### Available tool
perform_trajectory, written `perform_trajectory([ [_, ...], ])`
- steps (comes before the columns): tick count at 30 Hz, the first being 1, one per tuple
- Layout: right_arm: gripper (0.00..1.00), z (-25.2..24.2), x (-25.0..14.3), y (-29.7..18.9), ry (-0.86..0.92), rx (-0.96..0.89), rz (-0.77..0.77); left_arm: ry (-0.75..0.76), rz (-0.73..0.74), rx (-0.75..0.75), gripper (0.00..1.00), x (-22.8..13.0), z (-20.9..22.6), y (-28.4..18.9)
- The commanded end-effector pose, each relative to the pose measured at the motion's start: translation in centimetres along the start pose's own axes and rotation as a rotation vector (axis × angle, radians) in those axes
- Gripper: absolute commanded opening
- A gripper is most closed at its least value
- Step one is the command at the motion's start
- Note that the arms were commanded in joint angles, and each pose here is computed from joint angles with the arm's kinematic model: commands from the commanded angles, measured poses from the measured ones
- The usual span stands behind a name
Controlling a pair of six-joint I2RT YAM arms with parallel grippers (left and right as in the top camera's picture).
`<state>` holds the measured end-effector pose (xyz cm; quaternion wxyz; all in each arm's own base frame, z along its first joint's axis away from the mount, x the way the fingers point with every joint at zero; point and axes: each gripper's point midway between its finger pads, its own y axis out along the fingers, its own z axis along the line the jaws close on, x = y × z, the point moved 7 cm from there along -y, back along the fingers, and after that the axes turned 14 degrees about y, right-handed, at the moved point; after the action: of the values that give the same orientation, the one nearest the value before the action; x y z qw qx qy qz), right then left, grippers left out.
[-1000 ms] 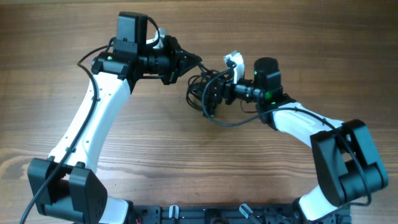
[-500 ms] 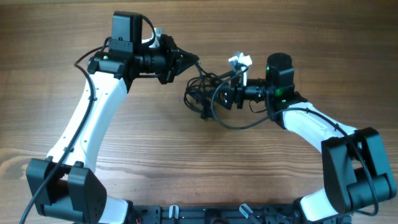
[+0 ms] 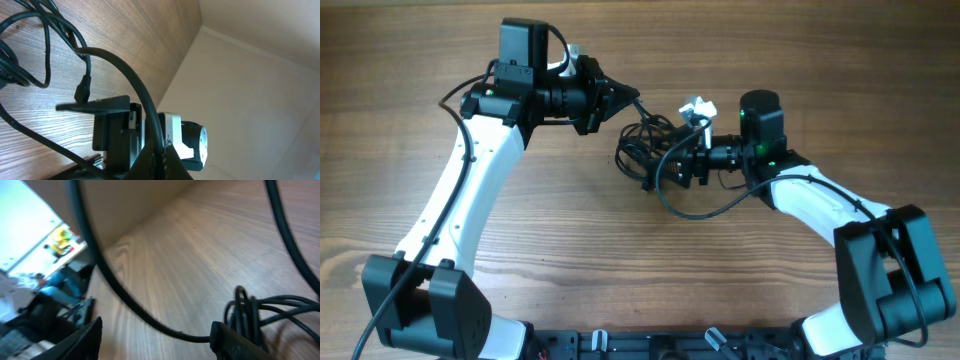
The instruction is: Untangle cables
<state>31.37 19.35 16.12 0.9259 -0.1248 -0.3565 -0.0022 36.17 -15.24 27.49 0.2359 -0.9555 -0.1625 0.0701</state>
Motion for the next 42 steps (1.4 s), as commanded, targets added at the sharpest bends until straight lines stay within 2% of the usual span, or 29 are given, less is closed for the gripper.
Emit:
perform_trajectory([
  [1,0.71,0.5,0.5,1.1,-0.061,-0.055,-0.011,0.032,-0.004,-0.048,0.04,-0.5,-1.7,-1.3],
  [7,0.7,1.2,-0.2,3.0,-0.071,-0.087,0.013,0.032,-0.003,-0.048,0.04,-0.5,-1.7,-1.3],
  [11,0.61,0.6,-0.2,3.2,-0.027,-0.16,-0.005,0.041,-0.003,-0.048,0.04,-0.5,-1.7,-1.3],
  [15,0.41,0.1,0.0,3.1,0.011,-0.211,-0.028,0.058,-0.004,-0.047,0.04,-0.5,-1.7,-1.3],
  [17,0.36,-0.1,-0.1,3.1,0.018,-0.227,-0.029,0.061,-0.006,-0.05,0.04,-0.4,-1.8,-1.3],
  [23,0.41,-0.3,-0.5,3.0,0.038,-0.238,-0.01,0.064,-0.008,-0.051,0.04,-0.4,-1.8,-1.3],
  [26,0.4,-0.3,-0.7,3.0,0.046,-0.241,-0.004,0.064,-0.01,-0.05,0.04,-0.4,-1.8,-1.3],
  [29,0.31,-0.3,-0.7,3.0,0.047,-0.24,-0.004,0.064,-0.01,-0.05,0.04,-0.4,-1.8,-1.3],
  [31,0.15,-0.3,-0.7,3.0,0.047,-0.24,-0.005,0.064,-0.01,-0.05,0.04,-0.4,-1.8,-1.3],
  [33,0.05,-0.3,-0.7,3.0,0.047,-0.24,-0.005,0.064,-0.01,-0.049,0.04,-0.4,-1.8,-1.3],
  [38,0.04,-0.2,-0.4,3.1,0.108,-0.23,-0.023,0.066,-0.038,-0.029,0.04,-0.1,-1.6,-1.3],
  [42,0.04,0.7,0.5,3.2,0.231,-0.162,-0.064,0.162,-0.137,0.054,0.04,1.0,-0.8,-1.4],
])
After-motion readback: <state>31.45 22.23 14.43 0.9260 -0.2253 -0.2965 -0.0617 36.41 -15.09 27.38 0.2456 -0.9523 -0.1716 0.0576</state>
